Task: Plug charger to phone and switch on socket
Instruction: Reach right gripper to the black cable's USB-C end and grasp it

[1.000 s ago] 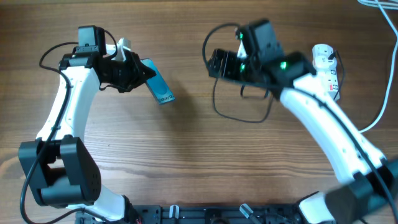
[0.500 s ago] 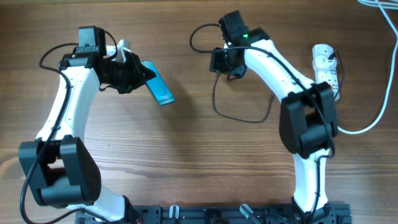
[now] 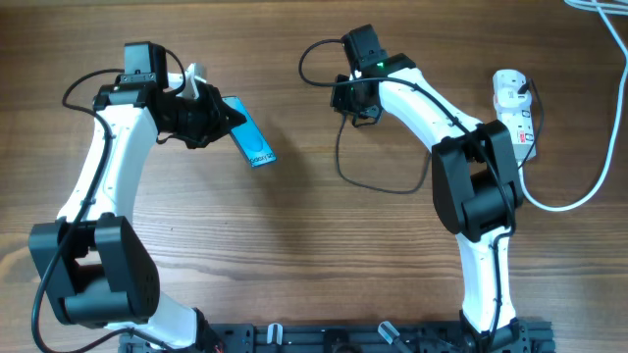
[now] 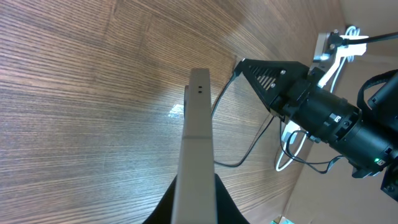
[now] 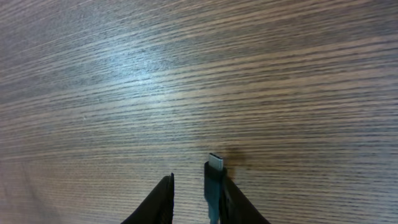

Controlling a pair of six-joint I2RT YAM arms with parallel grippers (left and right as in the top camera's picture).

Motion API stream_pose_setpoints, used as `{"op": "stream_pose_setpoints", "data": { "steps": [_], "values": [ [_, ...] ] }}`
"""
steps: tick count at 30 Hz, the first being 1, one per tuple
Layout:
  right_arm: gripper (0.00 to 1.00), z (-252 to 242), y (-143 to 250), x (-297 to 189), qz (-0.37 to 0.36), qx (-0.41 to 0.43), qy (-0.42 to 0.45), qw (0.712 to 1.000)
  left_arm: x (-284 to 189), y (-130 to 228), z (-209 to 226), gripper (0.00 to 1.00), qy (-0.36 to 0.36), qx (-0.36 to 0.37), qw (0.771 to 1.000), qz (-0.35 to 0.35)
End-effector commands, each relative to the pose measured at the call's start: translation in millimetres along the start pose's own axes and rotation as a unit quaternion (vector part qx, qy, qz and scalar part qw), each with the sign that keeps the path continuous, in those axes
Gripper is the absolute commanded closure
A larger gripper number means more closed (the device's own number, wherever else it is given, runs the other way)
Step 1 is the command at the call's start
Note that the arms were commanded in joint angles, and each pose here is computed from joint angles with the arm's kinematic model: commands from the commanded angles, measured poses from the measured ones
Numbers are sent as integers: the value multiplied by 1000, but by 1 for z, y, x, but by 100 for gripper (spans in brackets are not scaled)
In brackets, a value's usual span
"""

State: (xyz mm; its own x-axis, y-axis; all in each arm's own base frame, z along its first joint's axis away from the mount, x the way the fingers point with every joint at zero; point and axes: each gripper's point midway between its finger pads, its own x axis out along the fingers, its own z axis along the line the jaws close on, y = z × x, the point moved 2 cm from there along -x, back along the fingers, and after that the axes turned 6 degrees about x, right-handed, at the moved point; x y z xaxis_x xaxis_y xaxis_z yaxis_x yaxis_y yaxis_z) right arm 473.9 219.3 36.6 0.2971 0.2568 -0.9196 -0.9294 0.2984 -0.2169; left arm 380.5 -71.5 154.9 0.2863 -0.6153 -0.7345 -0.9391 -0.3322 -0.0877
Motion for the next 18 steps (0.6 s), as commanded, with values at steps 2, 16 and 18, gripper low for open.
{"op": "stream_pose_setpoints", "data": {
  "steps": [2, 16, 18],
  "values": [
    [67, -16, 3, 13, 1, 29, 33, 999, -4, 0, -4, 96, 10, 10, 1000, 0],
    [72, -23, 21, 37, 44, 41, 33, 998, -4, 2, -3, 96, 9, 6, 1000, 4],
    [75, -23, 24, 37, 48, 38, 36, 997, -4, 2, -3, 96, 9, 6, 1000, 4]
  ]
}}
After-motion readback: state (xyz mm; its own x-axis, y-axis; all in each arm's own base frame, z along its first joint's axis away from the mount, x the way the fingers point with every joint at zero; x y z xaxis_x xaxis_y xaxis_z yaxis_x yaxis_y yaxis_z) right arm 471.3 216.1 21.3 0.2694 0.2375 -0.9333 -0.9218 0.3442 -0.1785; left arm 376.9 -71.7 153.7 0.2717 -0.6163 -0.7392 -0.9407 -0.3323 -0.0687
